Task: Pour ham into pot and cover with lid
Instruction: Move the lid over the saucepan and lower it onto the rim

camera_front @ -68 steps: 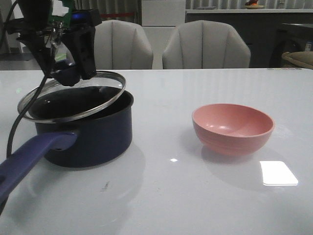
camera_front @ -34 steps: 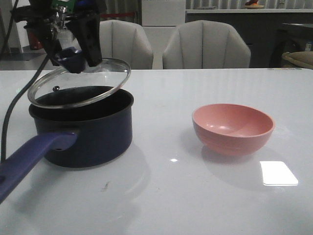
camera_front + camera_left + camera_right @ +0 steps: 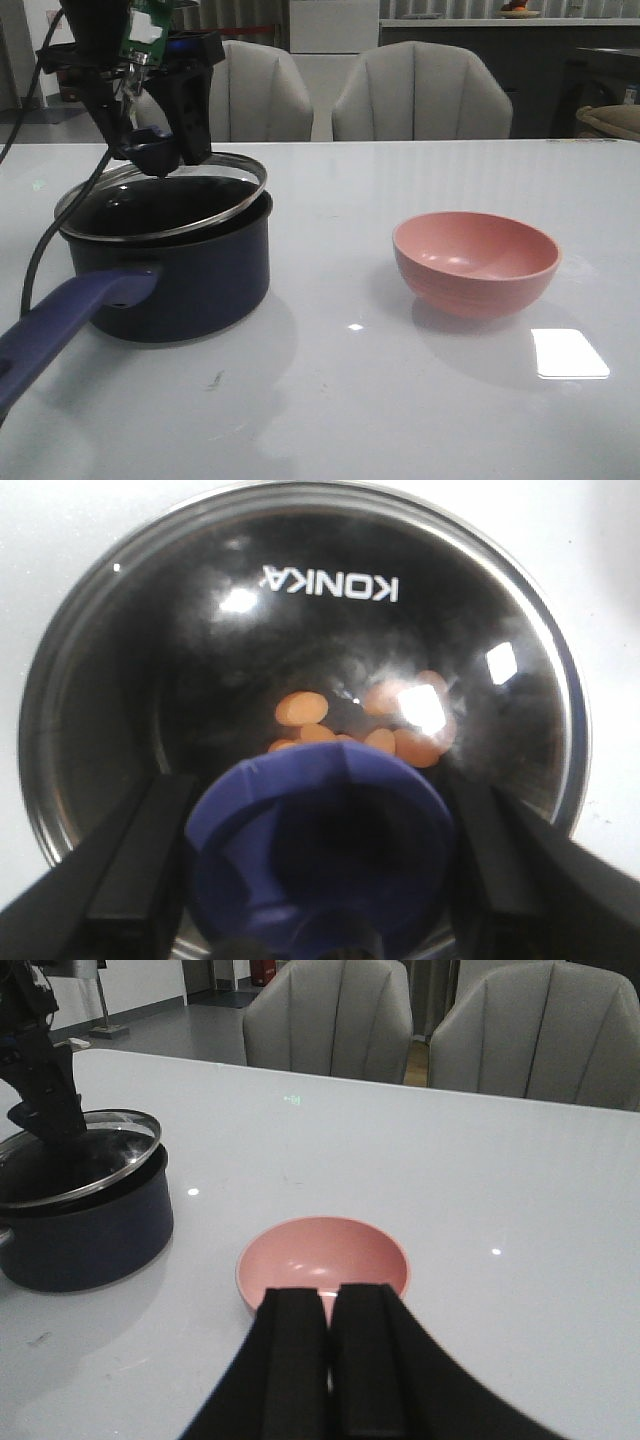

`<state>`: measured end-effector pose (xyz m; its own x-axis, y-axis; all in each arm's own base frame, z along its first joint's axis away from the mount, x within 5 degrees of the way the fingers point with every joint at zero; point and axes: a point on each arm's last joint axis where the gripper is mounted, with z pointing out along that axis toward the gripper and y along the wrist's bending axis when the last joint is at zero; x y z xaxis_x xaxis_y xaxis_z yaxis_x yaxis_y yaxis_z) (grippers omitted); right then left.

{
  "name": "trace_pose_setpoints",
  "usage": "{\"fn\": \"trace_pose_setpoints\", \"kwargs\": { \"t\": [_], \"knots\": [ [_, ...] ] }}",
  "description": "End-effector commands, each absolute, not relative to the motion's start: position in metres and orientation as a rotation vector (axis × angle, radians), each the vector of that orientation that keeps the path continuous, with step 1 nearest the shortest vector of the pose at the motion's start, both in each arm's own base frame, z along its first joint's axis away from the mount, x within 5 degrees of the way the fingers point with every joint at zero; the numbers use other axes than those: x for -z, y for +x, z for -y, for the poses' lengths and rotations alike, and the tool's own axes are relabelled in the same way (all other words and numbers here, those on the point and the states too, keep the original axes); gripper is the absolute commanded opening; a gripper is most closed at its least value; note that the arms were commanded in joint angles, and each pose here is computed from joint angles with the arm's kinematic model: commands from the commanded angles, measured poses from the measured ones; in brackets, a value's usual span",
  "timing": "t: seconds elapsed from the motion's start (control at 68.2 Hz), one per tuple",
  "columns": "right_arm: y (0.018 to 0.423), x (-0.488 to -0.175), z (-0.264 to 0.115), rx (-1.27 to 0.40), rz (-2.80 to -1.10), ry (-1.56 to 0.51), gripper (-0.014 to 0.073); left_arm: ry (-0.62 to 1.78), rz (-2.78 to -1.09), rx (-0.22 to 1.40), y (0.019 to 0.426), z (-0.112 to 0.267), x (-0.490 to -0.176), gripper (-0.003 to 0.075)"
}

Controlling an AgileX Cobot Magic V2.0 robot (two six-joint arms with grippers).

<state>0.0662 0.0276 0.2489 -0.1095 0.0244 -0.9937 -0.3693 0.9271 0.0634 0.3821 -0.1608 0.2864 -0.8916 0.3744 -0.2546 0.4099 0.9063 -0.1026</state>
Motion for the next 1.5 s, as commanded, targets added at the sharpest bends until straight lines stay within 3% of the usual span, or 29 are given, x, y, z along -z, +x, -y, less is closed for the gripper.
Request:
{"fn": "trace_pose_setpoints", "kwargs": {
  "t": [0.0, 0.205, 0.704, 1.202, 1.481],
  "knots": [
    [0.067, -0.265, -0.026, -0.321, -1.554, -0.249, 0.0159, 0.621, -2.776, 0.238, 0.371, 0.162, -0.317, 0.0475],
    [0.067, -0.265, -0.026, -0.321, -1.554, -0.249, 0.0159, 0.628, -2.776, 0.236, 0.371, 0.162, -0.316, 0.0557],
    [0.067, -0.265, -0.026, -0.321, -1.554, -0.249, 0.0159, 0.62, -2.76, 0.238, 0.38, 0.166, -0.309, 0.0554],
    [0.067, -0.265, -0.026, -0.321, -1.554, -0.249, 0.0159, 0.607, -2.674, 0.342, 0.367, 0.166, -0.35, 0.0554],
    [0.067, -0.265, -0.026, -0.321, -1.554, -0.249, 0.0159, 0.572, -2.474, 0.327, 0.328, 0.144, -0.406, 0.0554]
  ]
}}
